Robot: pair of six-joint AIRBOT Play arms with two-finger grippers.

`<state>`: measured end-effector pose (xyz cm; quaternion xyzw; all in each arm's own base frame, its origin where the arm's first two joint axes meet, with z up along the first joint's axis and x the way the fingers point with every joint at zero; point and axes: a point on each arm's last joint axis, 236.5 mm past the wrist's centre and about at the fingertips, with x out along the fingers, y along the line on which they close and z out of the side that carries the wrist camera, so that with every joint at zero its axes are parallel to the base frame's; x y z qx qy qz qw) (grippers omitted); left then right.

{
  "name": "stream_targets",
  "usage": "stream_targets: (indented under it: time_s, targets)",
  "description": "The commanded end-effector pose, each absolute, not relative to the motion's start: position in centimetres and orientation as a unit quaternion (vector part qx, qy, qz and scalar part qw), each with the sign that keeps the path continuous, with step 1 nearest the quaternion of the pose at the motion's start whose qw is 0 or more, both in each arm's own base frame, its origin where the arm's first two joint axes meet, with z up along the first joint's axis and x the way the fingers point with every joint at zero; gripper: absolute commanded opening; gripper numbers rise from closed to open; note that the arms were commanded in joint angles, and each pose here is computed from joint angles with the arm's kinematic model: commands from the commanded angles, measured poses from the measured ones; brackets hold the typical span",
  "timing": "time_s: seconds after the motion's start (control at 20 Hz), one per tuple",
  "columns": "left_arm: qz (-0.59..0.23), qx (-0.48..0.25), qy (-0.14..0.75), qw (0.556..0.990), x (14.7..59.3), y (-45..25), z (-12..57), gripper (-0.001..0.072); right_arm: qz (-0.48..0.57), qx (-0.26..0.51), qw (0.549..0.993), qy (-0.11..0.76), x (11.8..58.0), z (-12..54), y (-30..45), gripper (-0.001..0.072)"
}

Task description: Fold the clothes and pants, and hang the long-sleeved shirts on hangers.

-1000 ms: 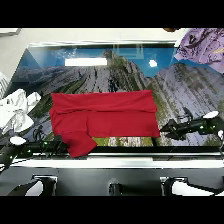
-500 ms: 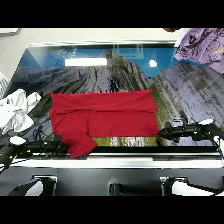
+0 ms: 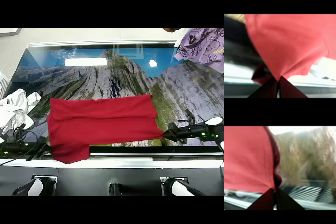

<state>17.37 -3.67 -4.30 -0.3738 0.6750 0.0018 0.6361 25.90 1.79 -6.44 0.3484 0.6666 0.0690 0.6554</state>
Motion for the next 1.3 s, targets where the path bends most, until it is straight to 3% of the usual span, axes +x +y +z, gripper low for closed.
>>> stream_targets:
  time_s: [0.0,0.15,0.45,0.8,1.25]
  targets:
    - [0.005,-0.331,0.692,0.642,14.7,-3.7,-2.3,0.0014,0.023,0.309,0.664,0.680,22.9,-3.8,0.4,0.0026]
    - [-0.006,-0.313,0.687,0.656,14.5,-4.3,-1.7,0.0014,0.022,0.298,0.687,0.662,22.5,-1.8,0.6,0.0026]
    - [-0.008,-0.292,0.651,0.701,20.6,-2.2,-1.2,0.0013,0.039,0.225,0.736,0.637,27.6,-0.9,1.9,0.0026]
    - [-0.040,-0.257,0.672,0.694,29.2,-0.8,-2.9,0.0013,0.038,0.157,0.739,0.654,35.3,-2.5,2.6,0.0026]
    - [-0.064,-0.228,0.665,0.708,40.0,0.8,-4.2,0.0013,0.039,0.166,0.741,0.649,42.2,-4.0,2.1,0.0027]
